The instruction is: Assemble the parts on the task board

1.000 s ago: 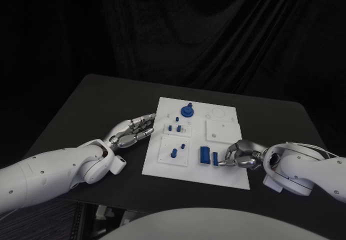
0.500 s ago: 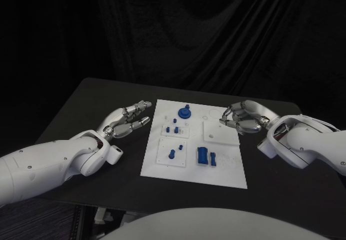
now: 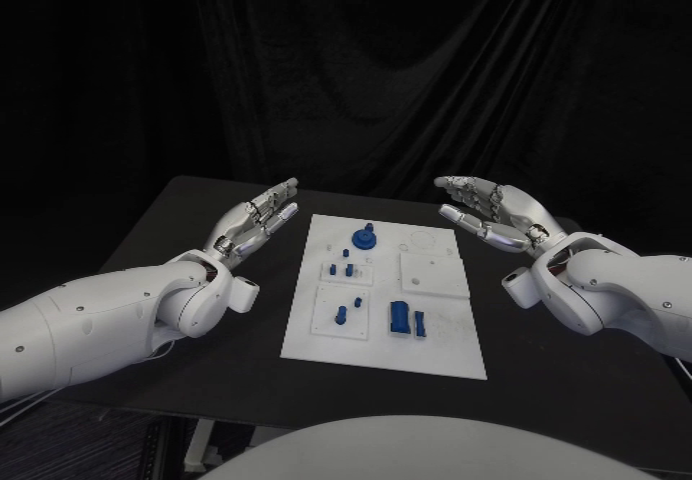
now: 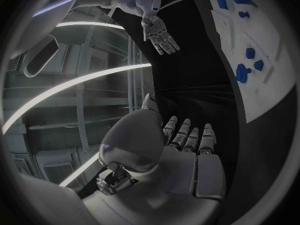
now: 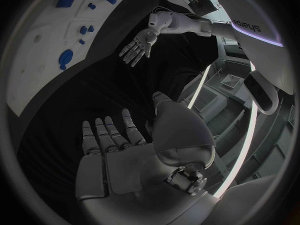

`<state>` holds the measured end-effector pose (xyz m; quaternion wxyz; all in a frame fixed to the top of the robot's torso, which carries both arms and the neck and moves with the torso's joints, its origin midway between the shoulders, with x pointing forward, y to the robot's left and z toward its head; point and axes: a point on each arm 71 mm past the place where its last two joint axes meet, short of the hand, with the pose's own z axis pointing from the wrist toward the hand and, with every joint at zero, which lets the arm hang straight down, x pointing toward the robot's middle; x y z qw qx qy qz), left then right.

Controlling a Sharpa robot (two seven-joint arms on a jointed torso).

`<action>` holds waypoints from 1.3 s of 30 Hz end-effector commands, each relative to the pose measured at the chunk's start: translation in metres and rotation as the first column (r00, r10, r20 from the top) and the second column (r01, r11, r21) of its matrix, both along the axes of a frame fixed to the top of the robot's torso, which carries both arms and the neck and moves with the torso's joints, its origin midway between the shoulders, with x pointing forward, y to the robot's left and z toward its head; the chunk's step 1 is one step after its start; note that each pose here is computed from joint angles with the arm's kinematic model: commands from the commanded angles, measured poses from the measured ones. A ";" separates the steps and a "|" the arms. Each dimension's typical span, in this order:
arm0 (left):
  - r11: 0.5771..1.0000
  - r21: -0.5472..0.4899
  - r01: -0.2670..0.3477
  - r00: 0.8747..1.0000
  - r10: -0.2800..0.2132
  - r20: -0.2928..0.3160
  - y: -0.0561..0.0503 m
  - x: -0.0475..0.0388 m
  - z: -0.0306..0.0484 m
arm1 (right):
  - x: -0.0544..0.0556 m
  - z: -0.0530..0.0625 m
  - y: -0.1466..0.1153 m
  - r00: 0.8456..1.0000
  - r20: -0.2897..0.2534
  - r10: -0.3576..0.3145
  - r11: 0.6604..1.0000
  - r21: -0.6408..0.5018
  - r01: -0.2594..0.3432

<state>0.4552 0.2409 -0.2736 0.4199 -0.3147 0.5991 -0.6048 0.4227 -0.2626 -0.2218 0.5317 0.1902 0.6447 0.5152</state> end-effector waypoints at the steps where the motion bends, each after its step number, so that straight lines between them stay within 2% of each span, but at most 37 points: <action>1: 0.991 -0.124 0.040 0.986 -0.019 0.166 -0.001 -0.0022 0.0154 | -0.005 -0.003 -0.002 0.998 0.039 0.057 0.990 0.126 -0.062; 5: 0.992 -0.114 0.048 0.984 -0.027 0.178 -0.002 -0.0030 0.0151 | -0.006 -0.011 -0.003 0.997 0.031 0.075 0.987 0.140 -0.079; 6: 1.000 -0.010 0.003 1.000 -0.003 -0.007 -0.001 0.0003 -0.0001 | -0.004 -0.013 -0.005 1.000 0.008 0.027 0.997 0.066 -0.027; 12: 0.999 -0.016 -0.027 1.000 0.027 -0.007 -0.005 0.0016 0.0031 | 0.000 -0.011 0.000 1.000 0.003 -0.003 0.996 0.094 0.002; 18: 0.991 -0.036 -0.128 0.992 0.128 -0.015 -0.016 0.0050 0.0138 | 0.012 -0.007 0.016 0.995 -0.031 -0.099 0.977 0.185 0.103; 22: 0.970 -0.056 -0.236 0.971 0.234 -0.040 -0.028 0.0072 0.0255 | 0.024 -0.004 0.033 0.976 -0.096 -0.196 0.937 0.276 0.215; 29: 0.918 -0.076 -0.388 0.919 0.380 -0.103 -0.043 0.0075 0.0426 | 0.036 -0.002 0.059 0.920 -0.238 -0.311 0.843 0.378 0.382; 34: 0.897 -0.079 -0.435 0.897 0.423 -0.130 -0.047 0.0068 0.0481 | 0.039 -0.002 0.068 0.894 -0.294 -0.338 0.806 0.400 0.437; 39: 0.892 -0.079 -0.445 0.891 0.433 -0.136 -0.048 0.0066 0.0494 | 0.039 -0.002 0.070 0.887 -0.307 -0.344 0.797 0.404 0.449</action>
